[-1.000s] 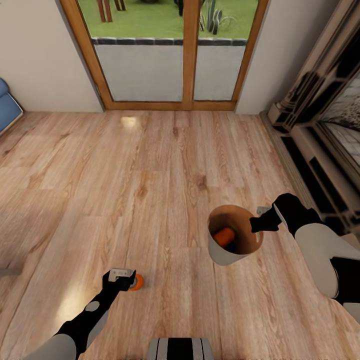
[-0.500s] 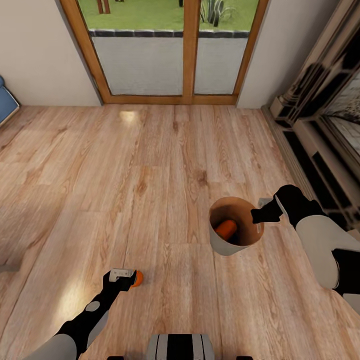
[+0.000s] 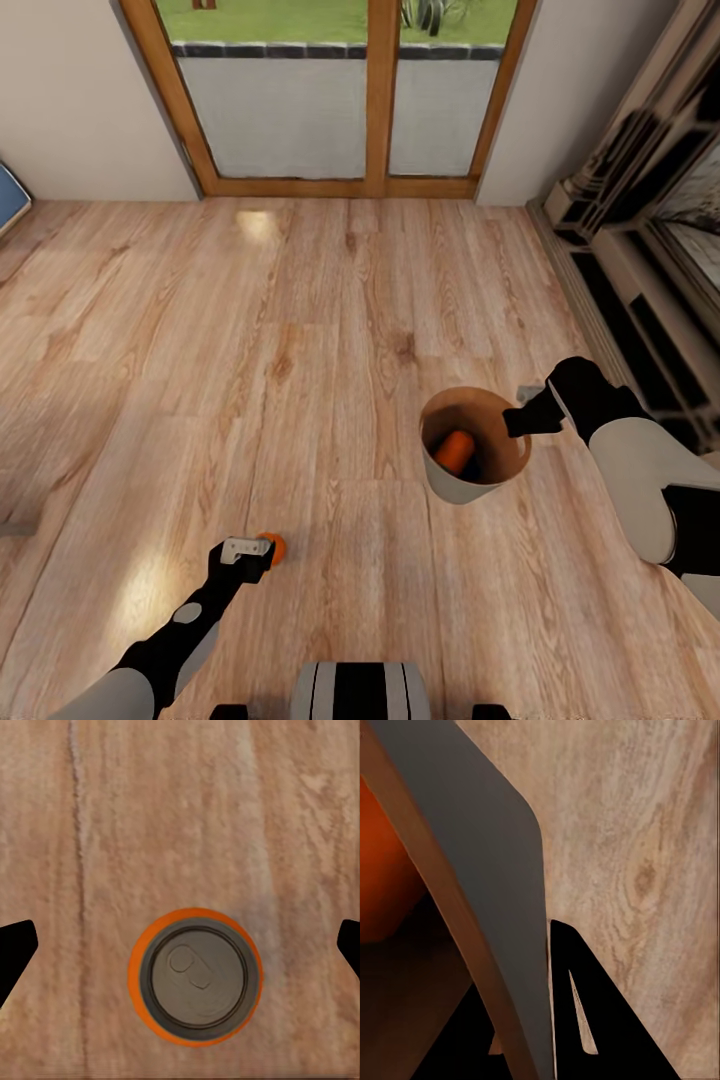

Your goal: Put the three can of soda from the living room inside the tash can in the kitchen.

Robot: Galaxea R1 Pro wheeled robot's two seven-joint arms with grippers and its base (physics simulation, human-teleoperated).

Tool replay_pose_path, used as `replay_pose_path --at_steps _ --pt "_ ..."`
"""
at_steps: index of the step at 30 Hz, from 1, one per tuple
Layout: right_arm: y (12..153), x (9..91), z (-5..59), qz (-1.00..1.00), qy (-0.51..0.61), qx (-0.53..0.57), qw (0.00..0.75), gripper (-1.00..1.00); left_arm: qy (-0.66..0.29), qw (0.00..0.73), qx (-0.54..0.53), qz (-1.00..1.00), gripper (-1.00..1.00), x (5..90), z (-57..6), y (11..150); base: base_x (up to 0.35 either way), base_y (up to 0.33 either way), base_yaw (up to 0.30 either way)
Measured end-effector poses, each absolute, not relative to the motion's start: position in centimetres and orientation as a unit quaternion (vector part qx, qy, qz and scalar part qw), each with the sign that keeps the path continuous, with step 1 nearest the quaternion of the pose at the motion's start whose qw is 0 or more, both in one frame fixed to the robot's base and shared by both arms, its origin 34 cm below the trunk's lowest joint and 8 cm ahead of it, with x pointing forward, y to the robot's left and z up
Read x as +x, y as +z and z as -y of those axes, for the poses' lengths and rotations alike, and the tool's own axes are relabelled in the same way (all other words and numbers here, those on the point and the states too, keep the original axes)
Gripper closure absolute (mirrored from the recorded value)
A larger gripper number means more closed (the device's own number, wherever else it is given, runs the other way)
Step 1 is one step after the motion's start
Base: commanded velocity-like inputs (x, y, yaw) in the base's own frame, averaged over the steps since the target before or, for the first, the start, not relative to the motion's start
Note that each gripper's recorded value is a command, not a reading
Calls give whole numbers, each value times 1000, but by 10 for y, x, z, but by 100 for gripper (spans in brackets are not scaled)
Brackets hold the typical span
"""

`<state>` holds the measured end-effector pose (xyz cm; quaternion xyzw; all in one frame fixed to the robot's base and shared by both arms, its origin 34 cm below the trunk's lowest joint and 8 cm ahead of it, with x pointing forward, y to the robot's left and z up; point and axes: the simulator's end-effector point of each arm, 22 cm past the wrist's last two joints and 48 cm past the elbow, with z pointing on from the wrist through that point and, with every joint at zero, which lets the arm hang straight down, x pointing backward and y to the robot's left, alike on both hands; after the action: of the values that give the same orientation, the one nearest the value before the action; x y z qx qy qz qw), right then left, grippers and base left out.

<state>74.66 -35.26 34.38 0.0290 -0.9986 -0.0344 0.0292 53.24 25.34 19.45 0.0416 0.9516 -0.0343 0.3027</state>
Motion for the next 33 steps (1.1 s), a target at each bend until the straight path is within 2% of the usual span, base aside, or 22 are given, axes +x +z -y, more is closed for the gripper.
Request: replay_pose_path --at_steps 33 --pt "321 745 348 998 -39 28 29 100 -46 292 68 -953 -100 519 -240 172 16 8 0"
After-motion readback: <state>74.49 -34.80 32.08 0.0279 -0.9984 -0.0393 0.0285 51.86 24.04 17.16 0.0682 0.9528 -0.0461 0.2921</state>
